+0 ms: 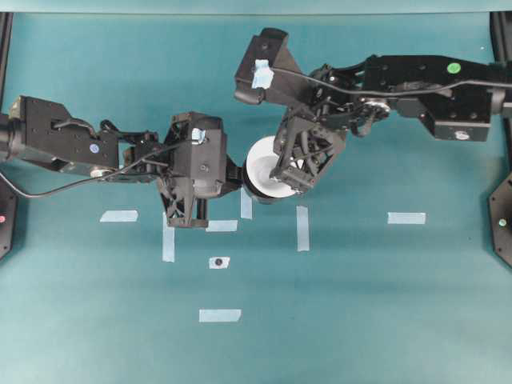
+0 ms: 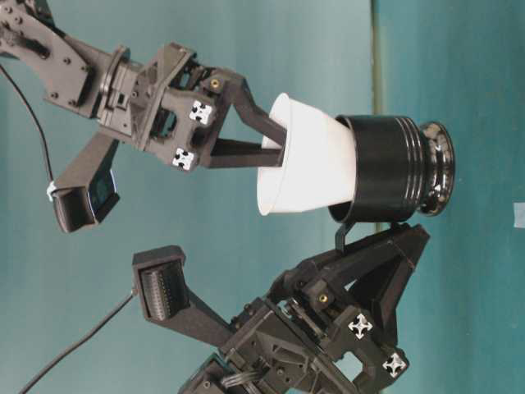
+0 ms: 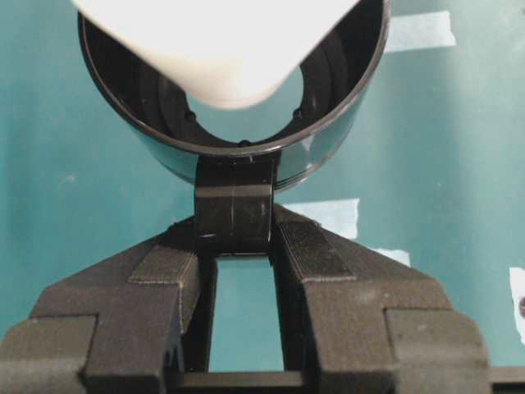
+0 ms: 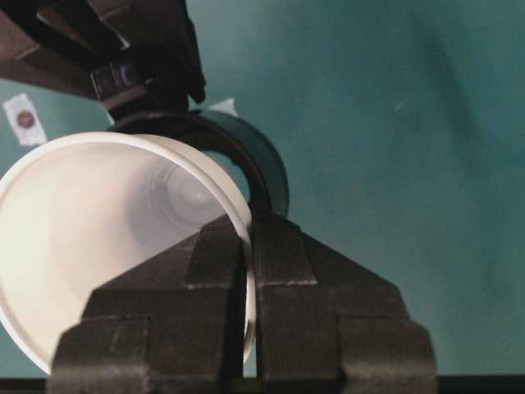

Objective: Holding the cup holder with the left arm, the right arm places the cup into the cup holder.
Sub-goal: 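Move the white cup with right gripper into the held black holder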

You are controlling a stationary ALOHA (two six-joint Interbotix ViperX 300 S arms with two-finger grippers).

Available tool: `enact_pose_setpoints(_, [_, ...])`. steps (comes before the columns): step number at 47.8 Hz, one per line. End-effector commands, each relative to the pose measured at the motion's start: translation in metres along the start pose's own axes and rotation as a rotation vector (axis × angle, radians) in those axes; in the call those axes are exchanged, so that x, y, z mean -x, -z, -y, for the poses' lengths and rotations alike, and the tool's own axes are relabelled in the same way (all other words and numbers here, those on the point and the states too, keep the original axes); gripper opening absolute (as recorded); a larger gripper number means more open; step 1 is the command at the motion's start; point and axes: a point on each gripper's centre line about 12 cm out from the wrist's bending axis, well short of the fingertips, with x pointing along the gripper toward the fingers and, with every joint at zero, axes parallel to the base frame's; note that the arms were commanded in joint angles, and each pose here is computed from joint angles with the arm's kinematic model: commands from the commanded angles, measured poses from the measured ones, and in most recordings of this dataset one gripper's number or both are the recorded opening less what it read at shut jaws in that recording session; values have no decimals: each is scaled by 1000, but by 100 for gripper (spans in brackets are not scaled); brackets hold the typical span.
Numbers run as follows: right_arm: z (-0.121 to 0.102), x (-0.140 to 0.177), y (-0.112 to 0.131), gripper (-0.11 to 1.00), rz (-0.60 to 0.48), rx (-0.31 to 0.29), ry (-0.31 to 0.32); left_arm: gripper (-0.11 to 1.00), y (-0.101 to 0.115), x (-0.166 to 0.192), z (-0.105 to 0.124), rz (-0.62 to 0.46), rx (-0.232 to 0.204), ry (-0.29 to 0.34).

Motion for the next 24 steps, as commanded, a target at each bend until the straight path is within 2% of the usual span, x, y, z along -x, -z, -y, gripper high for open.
enact_pose_setpoints(1, [-5,18,-11,3,57,4,-13,23,-16,4,-2,49,-3,-7])
enact_pose_setpoints(17, [-7,18,-9,3,38,11,-14,23,-16,4,-1,49,-6,-5])
enact_pose_setpoints(24, [-7,18,-9,10,39,11,-14,23,-15,4,0,48,-5,-5])
